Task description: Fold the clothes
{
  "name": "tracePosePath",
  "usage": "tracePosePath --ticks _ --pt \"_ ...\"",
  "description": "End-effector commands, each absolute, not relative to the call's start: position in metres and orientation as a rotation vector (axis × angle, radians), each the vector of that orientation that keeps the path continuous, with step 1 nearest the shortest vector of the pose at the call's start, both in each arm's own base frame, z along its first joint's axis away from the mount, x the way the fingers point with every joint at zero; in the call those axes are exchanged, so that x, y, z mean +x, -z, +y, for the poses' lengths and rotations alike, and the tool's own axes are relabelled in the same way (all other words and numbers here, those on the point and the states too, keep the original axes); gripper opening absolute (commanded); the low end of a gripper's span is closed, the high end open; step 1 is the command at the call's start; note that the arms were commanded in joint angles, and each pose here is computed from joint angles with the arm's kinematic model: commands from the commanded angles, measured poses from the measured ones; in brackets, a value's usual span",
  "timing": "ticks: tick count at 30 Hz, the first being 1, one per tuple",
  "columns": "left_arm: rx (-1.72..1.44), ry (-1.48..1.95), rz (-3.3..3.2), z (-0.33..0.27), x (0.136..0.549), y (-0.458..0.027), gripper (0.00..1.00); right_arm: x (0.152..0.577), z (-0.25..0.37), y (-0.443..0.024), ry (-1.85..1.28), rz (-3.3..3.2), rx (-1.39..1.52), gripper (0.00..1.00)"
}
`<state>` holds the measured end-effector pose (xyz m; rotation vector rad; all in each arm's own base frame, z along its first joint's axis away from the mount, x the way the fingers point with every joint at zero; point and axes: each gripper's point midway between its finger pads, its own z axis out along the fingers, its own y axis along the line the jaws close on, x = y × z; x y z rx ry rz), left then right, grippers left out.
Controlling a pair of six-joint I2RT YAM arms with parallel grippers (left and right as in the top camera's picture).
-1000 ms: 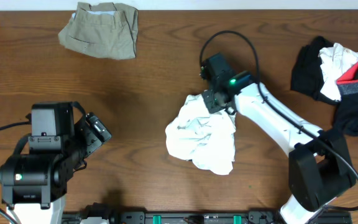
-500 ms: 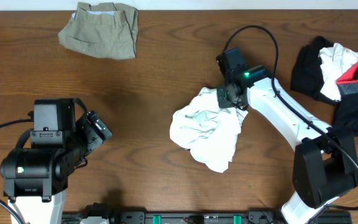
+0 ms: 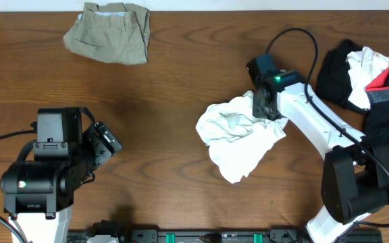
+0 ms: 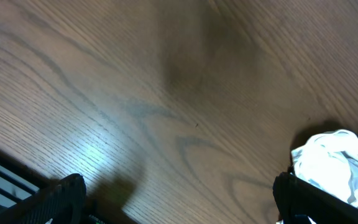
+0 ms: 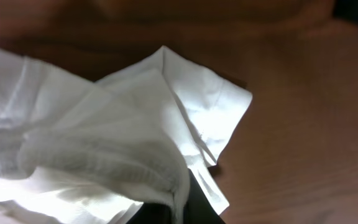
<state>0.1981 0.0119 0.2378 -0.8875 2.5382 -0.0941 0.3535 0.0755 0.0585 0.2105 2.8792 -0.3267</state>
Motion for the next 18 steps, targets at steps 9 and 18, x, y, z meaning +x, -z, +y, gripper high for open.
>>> tracePosePath --ticks 9,18 --pt "-0.897 0.078 2.539 0.014 0.197 -0.237 0.98 0.298 0.045 -0.040 0.541 3.030 0.301 0.22" --pt "-0.892 0.076 2.541 0.015 0.197 -0.236 0.98 0.285 0.019 -0.083 0.719 2.954 0.509 0.15"
